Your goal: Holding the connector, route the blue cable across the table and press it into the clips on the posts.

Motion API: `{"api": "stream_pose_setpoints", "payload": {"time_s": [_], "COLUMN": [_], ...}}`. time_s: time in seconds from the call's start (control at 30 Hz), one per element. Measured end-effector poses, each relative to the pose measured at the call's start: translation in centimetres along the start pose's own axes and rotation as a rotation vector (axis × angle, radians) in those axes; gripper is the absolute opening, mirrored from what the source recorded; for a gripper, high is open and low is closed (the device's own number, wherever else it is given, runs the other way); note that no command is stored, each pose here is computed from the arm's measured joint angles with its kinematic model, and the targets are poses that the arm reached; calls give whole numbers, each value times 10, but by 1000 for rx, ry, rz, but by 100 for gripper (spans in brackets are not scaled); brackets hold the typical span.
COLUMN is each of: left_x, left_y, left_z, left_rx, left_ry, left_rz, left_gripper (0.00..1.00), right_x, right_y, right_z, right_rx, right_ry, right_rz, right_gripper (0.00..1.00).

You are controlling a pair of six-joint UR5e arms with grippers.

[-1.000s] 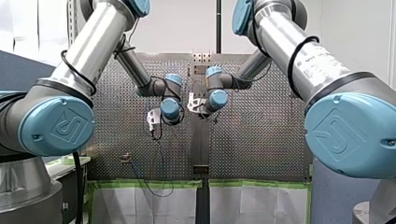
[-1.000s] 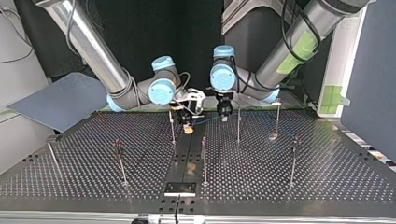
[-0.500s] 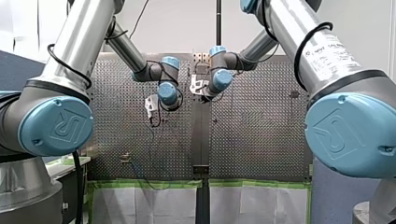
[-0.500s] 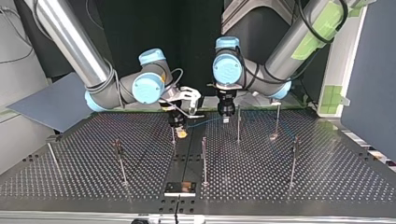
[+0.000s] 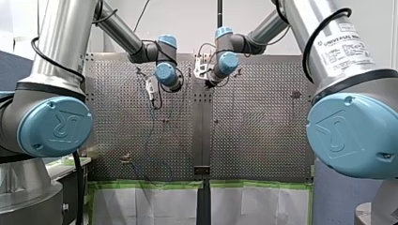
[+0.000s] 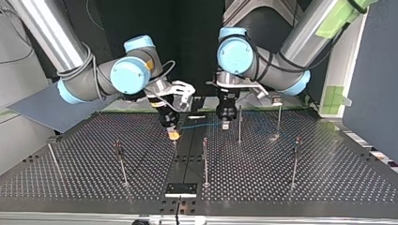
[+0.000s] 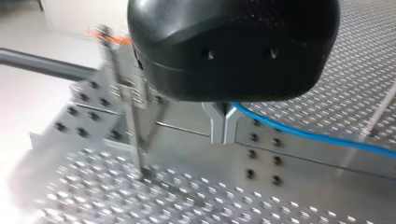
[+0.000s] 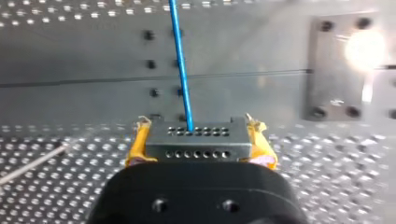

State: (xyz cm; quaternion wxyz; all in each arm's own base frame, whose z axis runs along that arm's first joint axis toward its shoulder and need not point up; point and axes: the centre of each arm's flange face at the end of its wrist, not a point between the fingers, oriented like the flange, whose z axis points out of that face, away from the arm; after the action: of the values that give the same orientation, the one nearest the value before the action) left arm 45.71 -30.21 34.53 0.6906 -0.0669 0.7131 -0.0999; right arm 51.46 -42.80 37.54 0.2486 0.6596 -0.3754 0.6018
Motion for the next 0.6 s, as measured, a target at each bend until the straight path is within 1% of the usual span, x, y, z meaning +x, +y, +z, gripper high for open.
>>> {"api": "stream_pose_setpoints", "payload": {"time_s": [0.17, 0.3, 0.4, 0.5, 0.6], "left_x": [-28, -48, -53, -52, -42], "left_y": [-4, -5, -4, -3, -2], "left_z": [-11, -17, -14, -6, 3], "left_rx": [14, 21, 25, 24, 18], "left_ry": [-45, -79, -89, -81, -65], "left_rz": [-14, -26, -31, -28, -20], "left_gripper": [0, 0, 0, 0, 0], "right_x": [28, 46, 47, 40, 33], "right_y": [-2, -6, -9, -9, -7], "right_z": [-17, -29, -29, -25, -20], "right_rx": [16, 44, 72, 98, 107], "right_ry": [27, 52, 51, 36, 23], "right_rz": [1, 1, 0, 3, 8], "right_gripper": [0, 0, 0, 0, 0]}}
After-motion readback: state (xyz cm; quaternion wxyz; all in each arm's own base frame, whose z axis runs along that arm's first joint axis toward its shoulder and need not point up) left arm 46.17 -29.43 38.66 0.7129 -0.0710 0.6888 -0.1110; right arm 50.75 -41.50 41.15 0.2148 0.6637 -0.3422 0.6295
